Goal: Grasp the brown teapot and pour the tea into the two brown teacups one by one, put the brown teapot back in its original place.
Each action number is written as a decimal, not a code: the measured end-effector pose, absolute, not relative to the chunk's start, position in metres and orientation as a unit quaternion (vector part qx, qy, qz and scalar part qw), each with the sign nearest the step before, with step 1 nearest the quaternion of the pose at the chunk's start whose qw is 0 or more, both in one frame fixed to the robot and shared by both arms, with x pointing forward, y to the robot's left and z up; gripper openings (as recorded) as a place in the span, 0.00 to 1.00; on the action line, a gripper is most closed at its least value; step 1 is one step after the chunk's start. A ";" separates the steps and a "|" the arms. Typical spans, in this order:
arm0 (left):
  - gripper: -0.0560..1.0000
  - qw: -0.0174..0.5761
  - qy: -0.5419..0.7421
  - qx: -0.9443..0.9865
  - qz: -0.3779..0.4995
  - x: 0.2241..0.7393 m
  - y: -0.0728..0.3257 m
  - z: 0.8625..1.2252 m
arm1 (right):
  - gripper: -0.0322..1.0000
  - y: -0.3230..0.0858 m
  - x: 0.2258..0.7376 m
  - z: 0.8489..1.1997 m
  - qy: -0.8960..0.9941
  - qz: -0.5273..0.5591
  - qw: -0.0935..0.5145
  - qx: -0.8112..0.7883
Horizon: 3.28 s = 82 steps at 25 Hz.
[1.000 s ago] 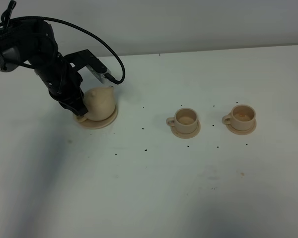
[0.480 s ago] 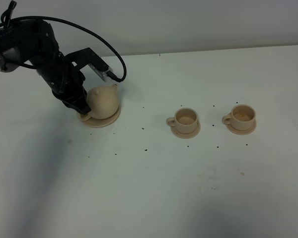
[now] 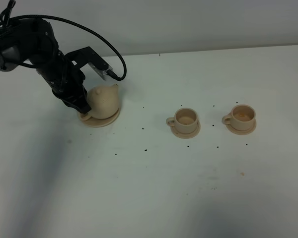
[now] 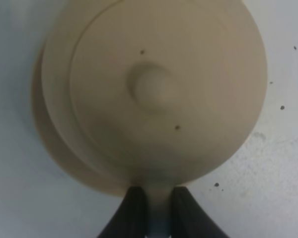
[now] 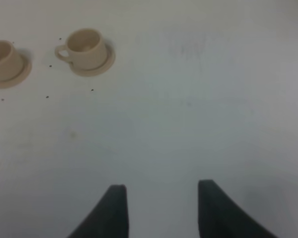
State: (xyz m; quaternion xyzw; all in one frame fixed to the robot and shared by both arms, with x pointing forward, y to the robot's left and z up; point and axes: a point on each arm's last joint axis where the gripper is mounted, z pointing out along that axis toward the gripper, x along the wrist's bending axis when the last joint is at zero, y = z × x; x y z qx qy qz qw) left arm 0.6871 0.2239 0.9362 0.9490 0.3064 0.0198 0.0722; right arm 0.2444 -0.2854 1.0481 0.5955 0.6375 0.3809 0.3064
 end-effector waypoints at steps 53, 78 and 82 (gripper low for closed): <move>0.17 0.197 0.046 0.969 0.142 0.672 0.084 0.983 | 0.36 -0.285 0.244 1.048 0.638 0.381 0.306 0.595; 0.17 0.228 -0.031 0.953 0.197 0.669 -0.003 0.962 | 0.36 -0.285 0.244 1.048 0.638 0.381 0.306 0.595; 0.17 0.221 -0.042 0.951 0.211 0.677 -0.009 0.956 | 0.36 -0.285 0.244 1.048 0.638 0.381 0.306 0.595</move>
